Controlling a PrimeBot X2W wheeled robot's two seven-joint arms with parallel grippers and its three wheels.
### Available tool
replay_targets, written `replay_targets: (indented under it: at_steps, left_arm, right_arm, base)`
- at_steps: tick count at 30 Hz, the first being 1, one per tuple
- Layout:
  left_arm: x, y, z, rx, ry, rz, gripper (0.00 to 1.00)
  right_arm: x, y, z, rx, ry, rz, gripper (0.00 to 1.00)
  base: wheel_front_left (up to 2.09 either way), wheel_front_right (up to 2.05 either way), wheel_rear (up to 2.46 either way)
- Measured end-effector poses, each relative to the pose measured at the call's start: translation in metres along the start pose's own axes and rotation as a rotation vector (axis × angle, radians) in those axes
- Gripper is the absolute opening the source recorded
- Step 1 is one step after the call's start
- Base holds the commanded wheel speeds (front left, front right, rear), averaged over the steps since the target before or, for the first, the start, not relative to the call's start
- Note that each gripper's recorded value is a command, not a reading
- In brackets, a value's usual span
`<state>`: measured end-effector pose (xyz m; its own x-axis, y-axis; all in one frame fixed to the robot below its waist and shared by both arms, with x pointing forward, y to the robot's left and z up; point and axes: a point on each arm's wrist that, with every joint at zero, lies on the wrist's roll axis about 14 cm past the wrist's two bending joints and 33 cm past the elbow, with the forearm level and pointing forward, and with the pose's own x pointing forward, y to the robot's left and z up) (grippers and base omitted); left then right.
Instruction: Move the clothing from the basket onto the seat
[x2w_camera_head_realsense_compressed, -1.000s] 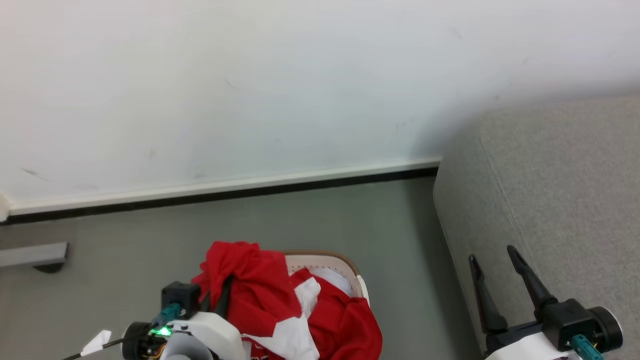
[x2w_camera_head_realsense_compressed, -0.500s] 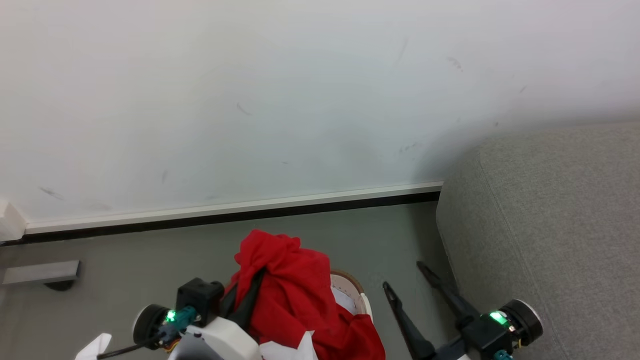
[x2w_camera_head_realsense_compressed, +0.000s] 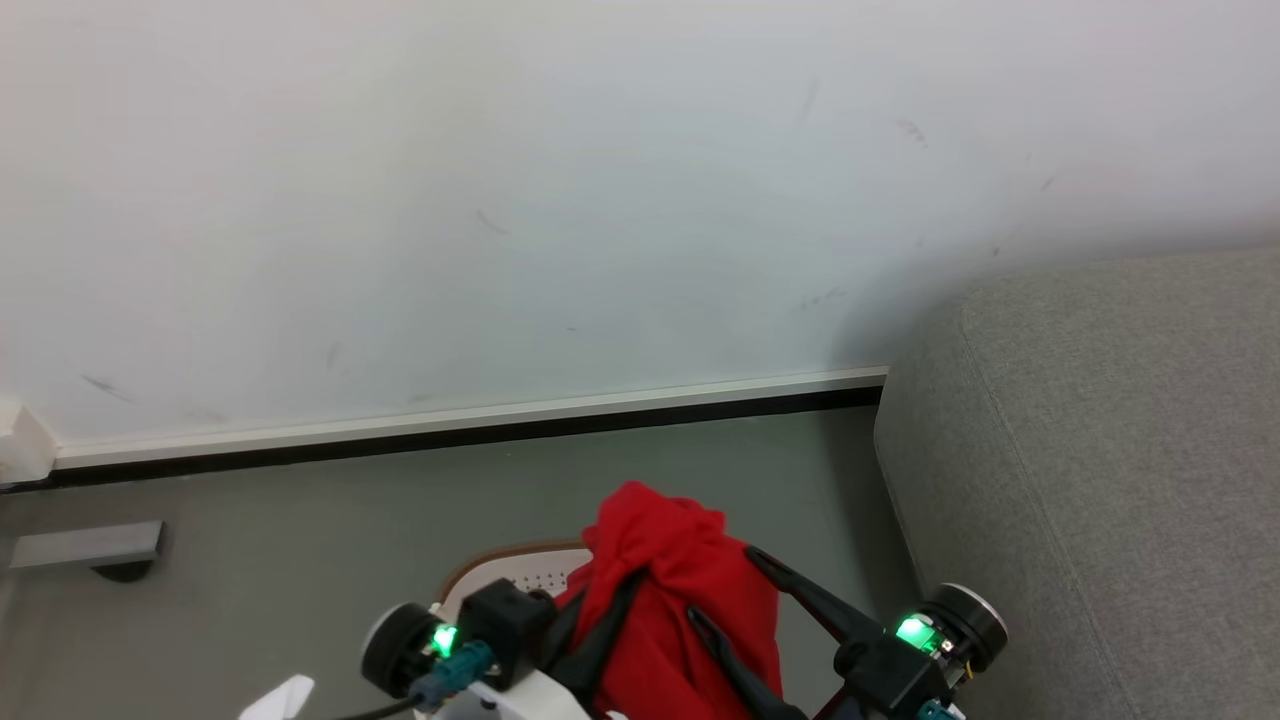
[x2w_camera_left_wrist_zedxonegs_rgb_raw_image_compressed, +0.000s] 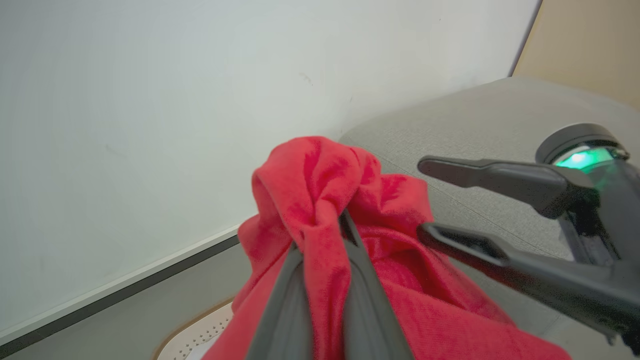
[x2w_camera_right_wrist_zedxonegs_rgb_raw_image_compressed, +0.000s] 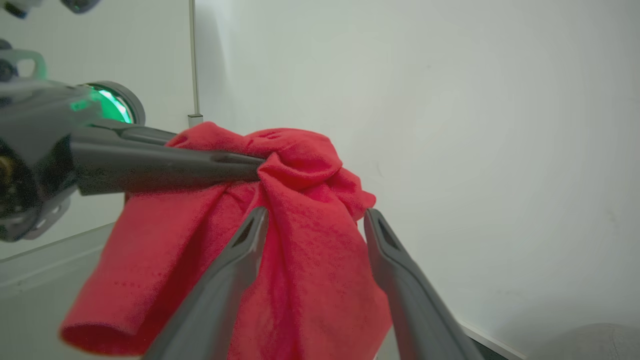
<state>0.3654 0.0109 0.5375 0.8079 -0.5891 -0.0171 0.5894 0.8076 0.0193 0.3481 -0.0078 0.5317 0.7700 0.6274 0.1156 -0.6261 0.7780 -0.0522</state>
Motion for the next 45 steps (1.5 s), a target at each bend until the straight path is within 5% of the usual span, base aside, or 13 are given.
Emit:
replay_targets:
  at_steps: [13, 14, 16, 17, 21, 22, 23, 24, 25, 36, 45]
  left_arm:
    - [-0.001, -0.044, 0.008, -0.08, -0.021, -0.15, 0.0]
    - [-0.002, -0.044, 0.007, -0.08, -0.019, -0.153, 0.0]
    - [-0.003, -0.045, 0.007, -0.083, -0.018, -0.159, 0.0]
    - [-0.003, -0.045, 0.007, -0.083, -0.018, -0.16, 0.0]
    - [-0.004, -0.045, 0.007, -0.093, -0.017, -0.162, 0.0]
    - [-0.005, -0.045, 0.007, -0.093, -0.015, -0.161, 0.14]
    - [-0.005, -0.044, 0.006, -0.093, -0.014, -0.16, 0.38]
    - [-0.004, -0.043, 0.006, -0.093, -0.013, -0.155, 0.84]
    - [-0.004, -0.043, 0.005, -0.094, -0.01, -0.15, 1.0]
    - [0.003, -0.034, -0.007, -0.099, -0.003, -0.103, 1.0]
    - [0.024, -0.057, -0.014, -0.103, 0.005, -0.193, 1.0]
  right_arm:
    - [0.007, 0.006, -0.015, 0.034, 0.053, 0.033, 1.0]
    - [0.008, 0.007, -0.016, 0.04, 0.056, 0.037, 0.58]
    - [0.007, 0.011, -0.022, 0.056, 0.073, 0.048, 0.03]
    - [0.006, 0.013, -0.024, 0.062, 0.082, 0.052, 0.0]
    - [0.008, 0.013, -0.023, 0.07, 0.082, 0.062, 0.0]
    - [0.009, 0.012, -0.022, 0.075, 0.079, 0.058, 0.0]
    - [0.009, 0.011, -0.022, 0.077, 0.076, 0.054, 0.0]
    - [0.009, 0.01, -0.021, 0.078, 0.075, 0.051, 0.0]
    - [0.009, 0.008, -0.02, 0.08, 0.071, 0.044, 0.0]
    - [-0.004, -0.035, -0.014, 0.082, 0.045, -0.097, 0.0]
    - [-0.038, -0.088, -0.007, 0.047, 0.027, -0.285, 0.0]
  base:
    - [0.0, 0.0, 0.0]
    - [0.0, 0.0, 0.0]
    - [0.0, 0.0, 0.0]
    - [0.0, 0.0, 0.0]
    - [0.0, 0.0, 0.0]
    - [0.0, 0.0, 0.0]
    - [0.0, 0.0, 0.0]
    - [0.0, 0.0, 0.0]
    - [0.0, 0.0, 0.0]
    - [0.0, 0.0, 0.0]
    - [0.0, 0.0, 0.0]
